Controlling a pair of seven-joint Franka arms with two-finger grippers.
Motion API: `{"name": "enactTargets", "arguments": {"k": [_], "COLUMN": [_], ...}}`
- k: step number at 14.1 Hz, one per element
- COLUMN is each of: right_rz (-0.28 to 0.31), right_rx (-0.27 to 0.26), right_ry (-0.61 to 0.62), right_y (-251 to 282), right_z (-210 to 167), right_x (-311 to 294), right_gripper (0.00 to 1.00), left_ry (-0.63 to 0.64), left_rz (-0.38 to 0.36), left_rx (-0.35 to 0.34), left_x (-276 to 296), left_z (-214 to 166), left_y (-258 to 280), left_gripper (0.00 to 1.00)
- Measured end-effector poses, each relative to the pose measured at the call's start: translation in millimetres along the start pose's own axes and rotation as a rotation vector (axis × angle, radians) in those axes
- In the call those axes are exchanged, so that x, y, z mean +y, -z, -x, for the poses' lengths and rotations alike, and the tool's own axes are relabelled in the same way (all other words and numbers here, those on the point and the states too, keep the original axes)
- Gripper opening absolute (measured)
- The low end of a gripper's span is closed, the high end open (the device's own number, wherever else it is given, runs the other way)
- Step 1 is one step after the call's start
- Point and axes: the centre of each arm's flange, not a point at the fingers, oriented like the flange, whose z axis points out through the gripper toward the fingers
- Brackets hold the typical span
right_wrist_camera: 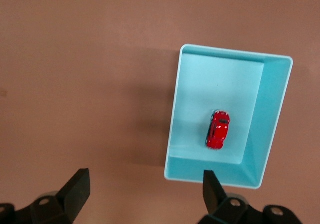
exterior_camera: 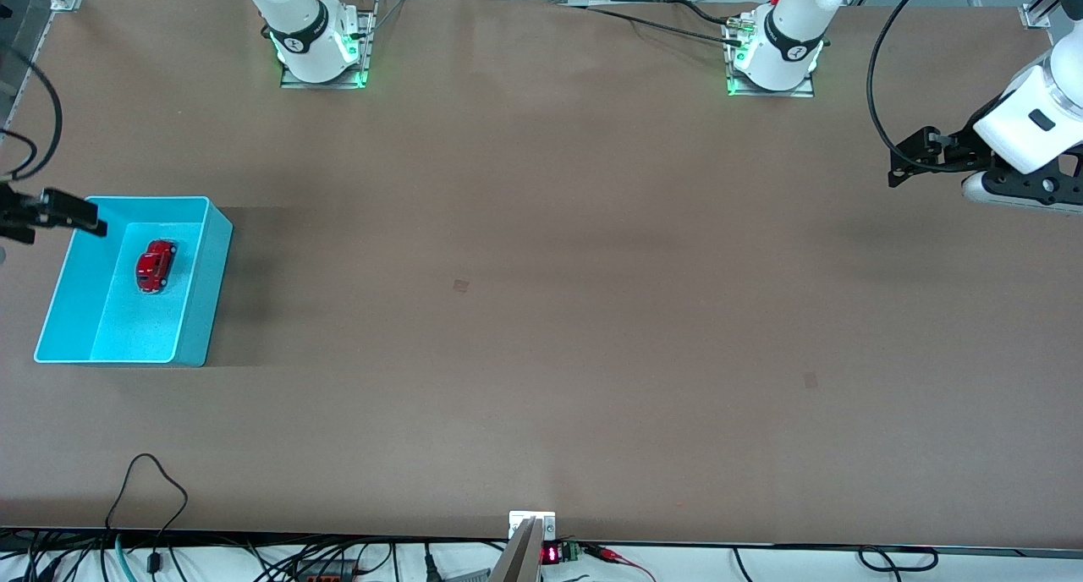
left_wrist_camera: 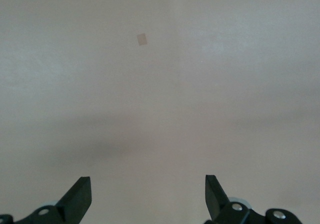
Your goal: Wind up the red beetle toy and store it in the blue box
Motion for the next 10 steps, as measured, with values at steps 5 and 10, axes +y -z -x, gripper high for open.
{"name": "enactTargets", "arguments": {"k": [5,10], "right_rz": [-0.003,-0.005], "right_rx": [-0.013,-0.035], "right_ry": [-0.02,-0.097], "right_y": [34.6,25.8], "right_z": [30.3,25.6], "right_x": [-10.4,-22.5], "right_gripper": [1.0,1.0], "left_ry": [0.0,0.0], "left_rz": [0.0,0.0], "left_rx": [0.0,0.0], "left_x": [0.0,0.0], "left_z": [0.0,0.0], "left_y": [0.0,0.0], "left_gripper": [1.0,1.0]}}
